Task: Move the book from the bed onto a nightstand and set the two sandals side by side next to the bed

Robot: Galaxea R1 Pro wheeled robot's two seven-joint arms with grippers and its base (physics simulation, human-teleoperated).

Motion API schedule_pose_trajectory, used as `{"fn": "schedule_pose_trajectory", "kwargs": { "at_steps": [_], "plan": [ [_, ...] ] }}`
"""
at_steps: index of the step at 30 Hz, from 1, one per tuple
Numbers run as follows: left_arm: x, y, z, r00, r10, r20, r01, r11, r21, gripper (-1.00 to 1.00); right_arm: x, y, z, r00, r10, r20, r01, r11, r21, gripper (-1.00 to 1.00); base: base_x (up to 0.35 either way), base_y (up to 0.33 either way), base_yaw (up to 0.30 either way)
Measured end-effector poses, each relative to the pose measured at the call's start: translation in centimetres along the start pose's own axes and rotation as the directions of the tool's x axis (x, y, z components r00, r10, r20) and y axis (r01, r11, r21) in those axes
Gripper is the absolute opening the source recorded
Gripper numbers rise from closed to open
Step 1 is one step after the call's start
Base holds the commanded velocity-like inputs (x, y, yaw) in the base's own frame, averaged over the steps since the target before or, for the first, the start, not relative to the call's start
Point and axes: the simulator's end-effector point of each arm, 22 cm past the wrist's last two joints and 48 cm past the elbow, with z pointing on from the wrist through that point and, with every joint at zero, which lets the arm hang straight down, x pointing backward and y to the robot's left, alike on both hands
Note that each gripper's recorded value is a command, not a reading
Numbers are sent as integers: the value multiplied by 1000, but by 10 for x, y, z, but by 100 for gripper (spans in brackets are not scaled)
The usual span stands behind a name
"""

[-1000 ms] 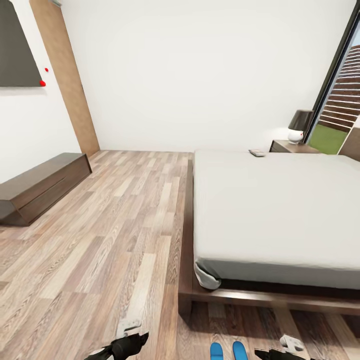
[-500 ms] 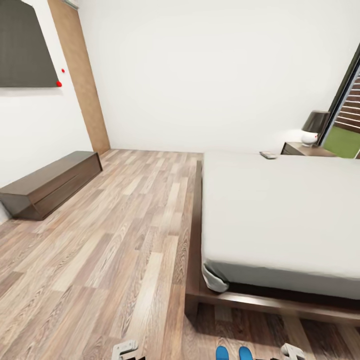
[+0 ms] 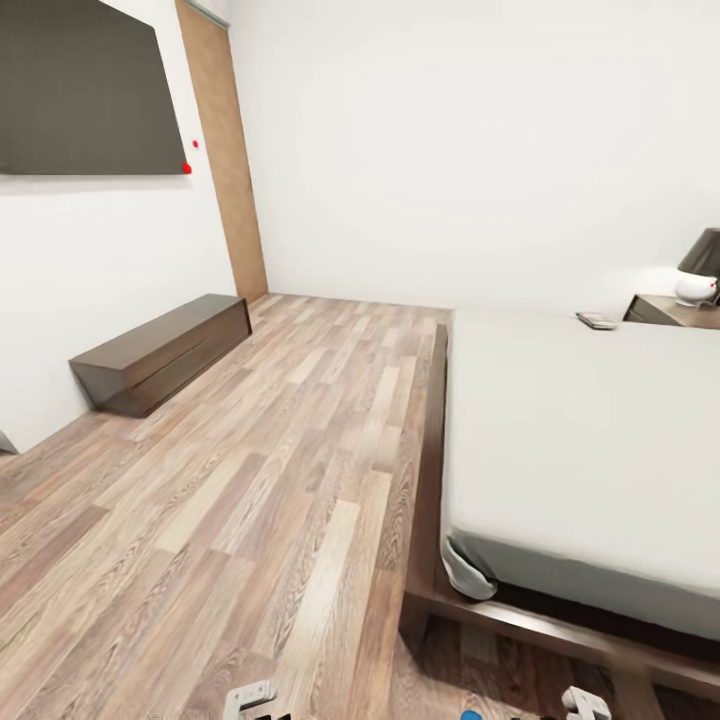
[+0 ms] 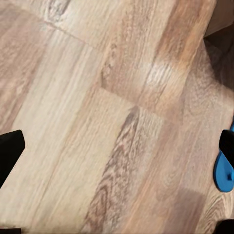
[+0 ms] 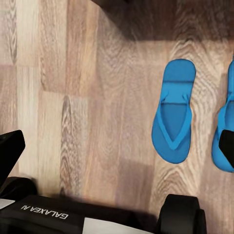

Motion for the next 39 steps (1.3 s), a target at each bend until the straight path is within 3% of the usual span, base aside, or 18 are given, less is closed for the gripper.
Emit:
{"fn": "schedule_pose_trajectory", "kwargs": {
  "at_steps": [39],
  "plan": [
    [0,0,0,1000,1,0,-1,1000,0,100,0,0,0,1000,0,0,0,1000,0,100,0,0,292]
  ]
}}
